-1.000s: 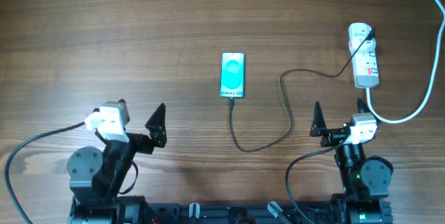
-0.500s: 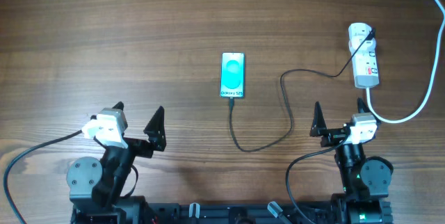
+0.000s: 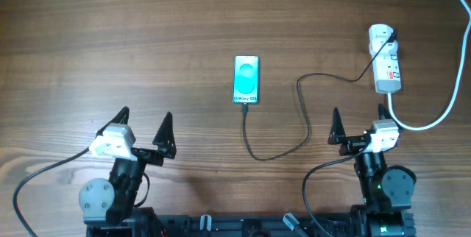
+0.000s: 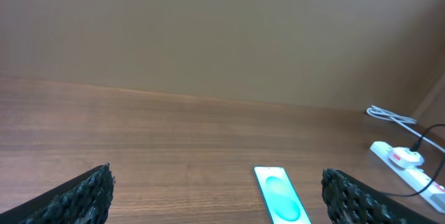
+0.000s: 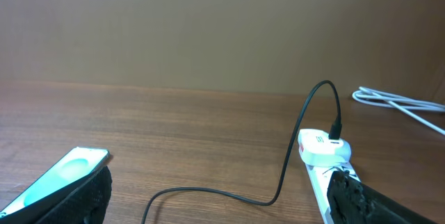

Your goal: Plug charger to phone and switch on socket

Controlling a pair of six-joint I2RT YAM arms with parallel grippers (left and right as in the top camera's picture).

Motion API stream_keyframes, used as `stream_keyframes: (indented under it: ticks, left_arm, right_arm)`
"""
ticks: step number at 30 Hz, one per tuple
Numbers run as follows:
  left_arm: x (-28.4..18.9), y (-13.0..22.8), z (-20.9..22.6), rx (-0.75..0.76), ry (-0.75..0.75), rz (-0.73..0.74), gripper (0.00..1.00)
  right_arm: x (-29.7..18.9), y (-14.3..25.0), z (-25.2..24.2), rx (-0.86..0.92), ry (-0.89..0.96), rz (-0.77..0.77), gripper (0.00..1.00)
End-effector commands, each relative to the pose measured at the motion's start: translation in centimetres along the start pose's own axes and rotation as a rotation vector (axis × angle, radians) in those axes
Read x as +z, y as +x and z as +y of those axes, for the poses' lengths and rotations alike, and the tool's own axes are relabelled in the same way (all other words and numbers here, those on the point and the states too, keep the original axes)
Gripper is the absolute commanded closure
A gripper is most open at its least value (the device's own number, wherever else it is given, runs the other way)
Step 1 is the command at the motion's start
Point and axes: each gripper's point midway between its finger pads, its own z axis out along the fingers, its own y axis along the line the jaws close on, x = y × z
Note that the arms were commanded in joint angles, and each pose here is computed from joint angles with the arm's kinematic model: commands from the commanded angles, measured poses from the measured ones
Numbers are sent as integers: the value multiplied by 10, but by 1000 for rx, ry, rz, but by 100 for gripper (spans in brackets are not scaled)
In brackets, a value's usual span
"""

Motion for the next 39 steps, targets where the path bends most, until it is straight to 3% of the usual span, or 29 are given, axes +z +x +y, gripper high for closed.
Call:
stream_keyframes:
  ticks: [1, 25, 35, 39]
  left_arm:
    - [1, 6, 6, 0, -18, -28, 0]
    - [10, 3, 9, 51, 25, -243, 0]
    - [14, 29, 34, 26, -103, -139, 0]
    - [15, 40, 36, 119, -117, -90, 0]
  right_arm:
    - [-1, -3, -3, 1, 13, -13, 0]
    - [-1, -3, -3, 1, 13, -13, 0]
    - [-1, -3, -3, 1, 13, -13, 0]
    - [-1, -3, -3, 1, 13, -13, 0]
